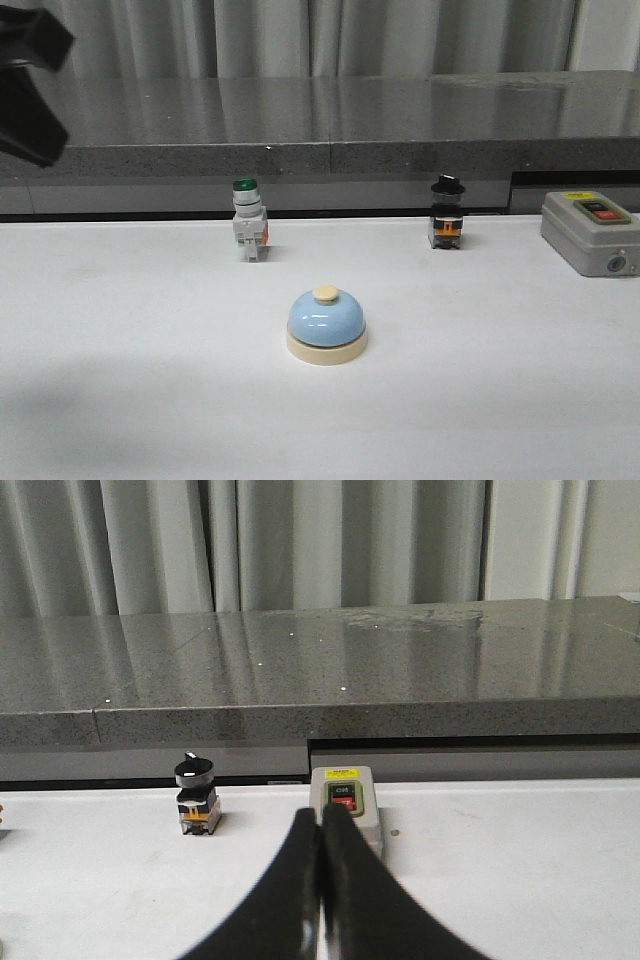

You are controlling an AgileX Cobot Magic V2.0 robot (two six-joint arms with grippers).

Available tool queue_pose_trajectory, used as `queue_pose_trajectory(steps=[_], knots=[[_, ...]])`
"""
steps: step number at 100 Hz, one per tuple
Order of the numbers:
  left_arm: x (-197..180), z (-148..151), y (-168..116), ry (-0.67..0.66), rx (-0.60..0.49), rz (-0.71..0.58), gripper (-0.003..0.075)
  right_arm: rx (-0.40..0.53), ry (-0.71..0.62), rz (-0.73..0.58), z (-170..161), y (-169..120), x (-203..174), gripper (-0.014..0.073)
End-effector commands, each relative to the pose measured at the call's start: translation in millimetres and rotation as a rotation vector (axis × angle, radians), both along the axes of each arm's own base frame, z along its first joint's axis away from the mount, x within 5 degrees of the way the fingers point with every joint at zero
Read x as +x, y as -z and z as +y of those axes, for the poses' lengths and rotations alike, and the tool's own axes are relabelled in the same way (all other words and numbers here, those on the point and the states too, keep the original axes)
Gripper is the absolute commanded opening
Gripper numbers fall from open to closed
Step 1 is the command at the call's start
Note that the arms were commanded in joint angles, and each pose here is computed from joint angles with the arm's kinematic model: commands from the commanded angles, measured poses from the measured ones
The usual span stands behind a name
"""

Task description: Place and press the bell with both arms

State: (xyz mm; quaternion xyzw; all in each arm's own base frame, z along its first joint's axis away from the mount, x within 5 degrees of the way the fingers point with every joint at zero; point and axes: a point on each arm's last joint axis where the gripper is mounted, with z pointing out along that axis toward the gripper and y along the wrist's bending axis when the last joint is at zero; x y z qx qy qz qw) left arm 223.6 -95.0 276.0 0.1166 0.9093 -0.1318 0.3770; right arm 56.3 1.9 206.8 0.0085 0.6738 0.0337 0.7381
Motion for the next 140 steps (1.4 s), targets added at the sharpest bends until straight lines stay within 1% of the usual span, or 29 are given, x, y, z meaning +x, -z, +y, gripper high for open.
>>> queue_pose_trajectory(steps=[1, 22, 31, 40, 57, 71, 87, 110, 122, 140], knots=[[-12.0, 16.1, -20.5, -0.070, -0.076, -0.126, -0.0020, -0.013, 0.001, -0.113, 0.1, -13.1, -3.6, -0.0060], [-50.9, 44.5, -19.1, -0.151, -0.102, -0.200, -0.0020, -0.013, 0.001, -0.113, 0.1, -13.1, -3.6, -0.0060], [-65.2, 51.0, -15.4, -0.167, -0.108, -0.224, -0.0020, -0.013, 0.001, -0.113, 0.1, -13.1, -3.6, -0.0060], [-80.3, 55.6, -14.6, -0.170, -0.117, -0.276, -0.0020, -0.013, 0.001, -0.113, 0.1, -13.1, -3.6, -0.0060], [-104.9, 65.2, -1.9, -0.189, -0.109, -0.328, -0.0020, -0.013, 0.001, -0.113, 0.1, -13.1, -3.6, -0.0060], [-115.8, 69.6, 11.9, -0.190, -0.086, -0.381, -0.0020, -0.013, 0.001, -0.113, 0.1, -13.1, -3.6, -0.0060], [-124.2, 72.7, 31.4, -0.205, -0.105, -0.459, -0.0020, -0.013, 0.001, -0.113, 0.1, -13.1, -3.6, -0.0060], [-132.1, 77.4, 53.8, -0.236, -0.142, -0.619, -0.0020, -0.013, 0.001, -0.113, 0.1, -13.1, -3.6, -0.0060], [-139.0, 81.6, 68.0, -0.265, -0.133, -0.635, -0.0020, -0.013, 0.001, -0.113, 0.1, -13.1, -3.6, -0.0060], [-151.5, 88.9, 77.4, -0.326, -0.111, -0.712, -0.0020, -0.013, 0.001, -0.113, 0.1, -13.1, -3.6, -0.0060]])
